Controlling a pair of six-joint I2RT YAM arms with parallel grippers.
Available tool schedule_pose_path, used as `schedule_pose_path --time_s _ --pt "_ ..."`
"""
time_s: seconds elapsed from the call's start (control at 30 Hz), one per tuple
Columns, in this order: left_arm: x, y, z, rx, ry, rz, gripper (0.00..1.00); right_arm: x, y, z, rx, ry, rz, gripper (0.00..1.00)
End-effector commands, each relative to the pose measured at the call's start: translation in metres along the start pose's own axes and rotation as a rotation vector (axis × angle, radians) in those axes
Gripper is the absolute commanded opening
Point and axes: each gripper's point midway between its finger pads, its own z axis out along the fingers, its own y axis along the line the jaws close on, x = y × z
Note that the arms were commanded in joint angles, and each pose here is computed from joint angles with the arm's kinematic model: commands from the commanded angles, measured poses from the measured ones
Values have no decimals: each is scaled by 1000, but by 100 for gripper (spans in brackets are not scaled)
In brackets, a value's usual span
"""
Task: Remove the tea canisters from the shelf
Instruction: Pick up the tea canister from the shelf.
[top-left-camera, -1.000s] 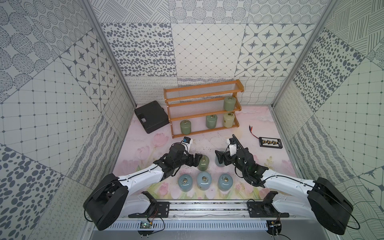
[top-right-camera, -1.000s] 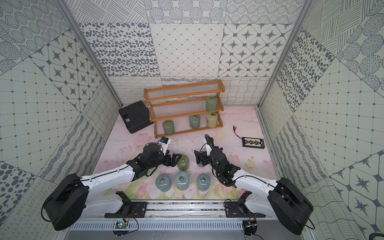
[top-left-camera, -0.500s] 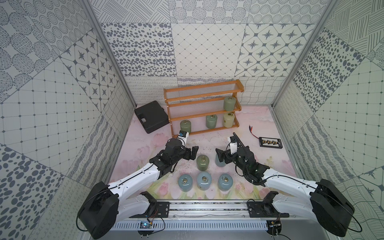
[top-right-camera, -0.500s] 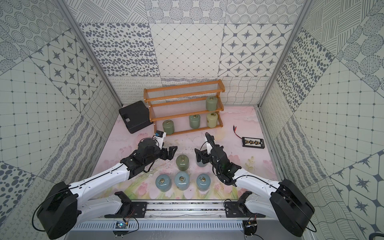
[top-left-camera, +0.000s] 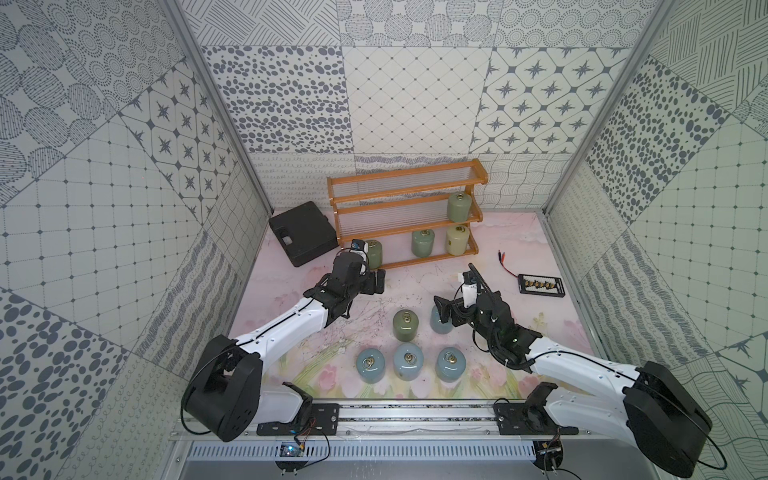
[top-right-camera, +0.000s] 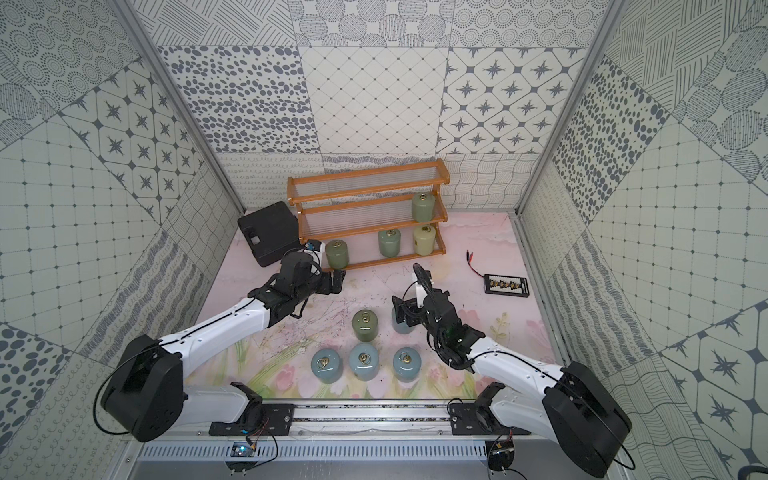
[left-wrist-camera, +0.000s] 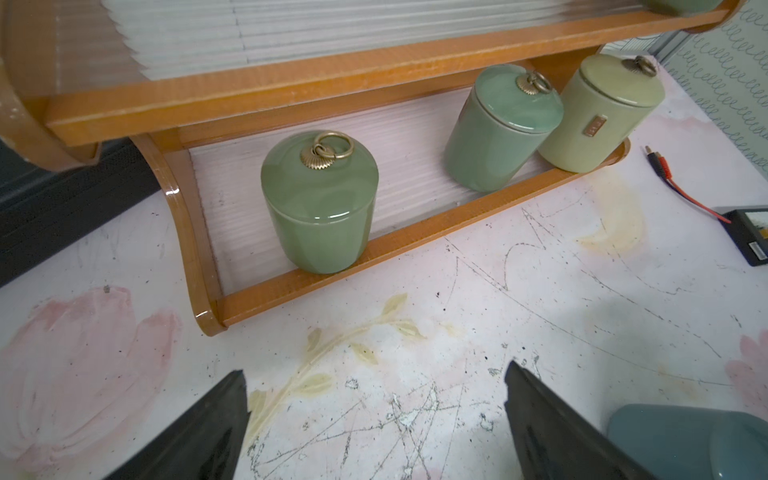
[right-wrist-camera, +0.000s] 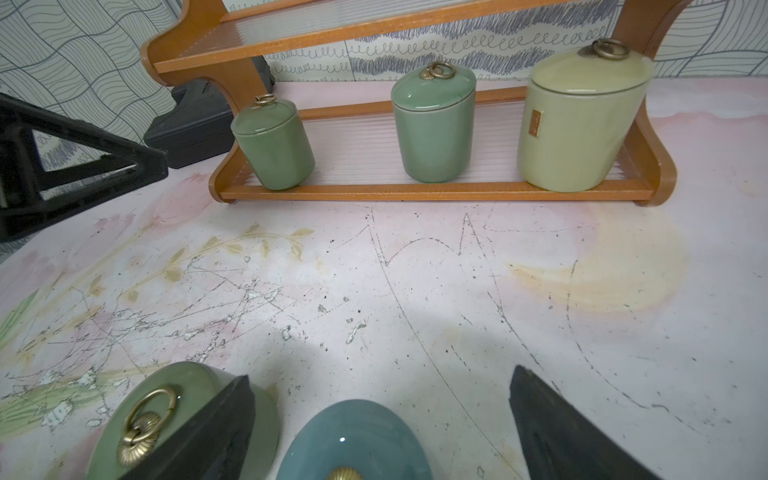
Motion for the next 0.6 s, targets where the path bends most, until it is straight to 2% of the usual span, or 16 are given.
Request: schedule_pose_path --time_s 0.0,0.1,0.3,0.57 --pt "-14 -4 5 19 -33 12 100 -54 -6 -5 4 -111 39 99" --pt "-16 -8 5 45 -44 16 100 -85 -24 -2 12 -148 52 100" --pt "-18 -16 3 86 -44 22 100 -140 -56 23 42 -177 -33 99" --pt "-10 -18 -1 113 -43 11 100 -182 -92 72 46 -188 -73 99"
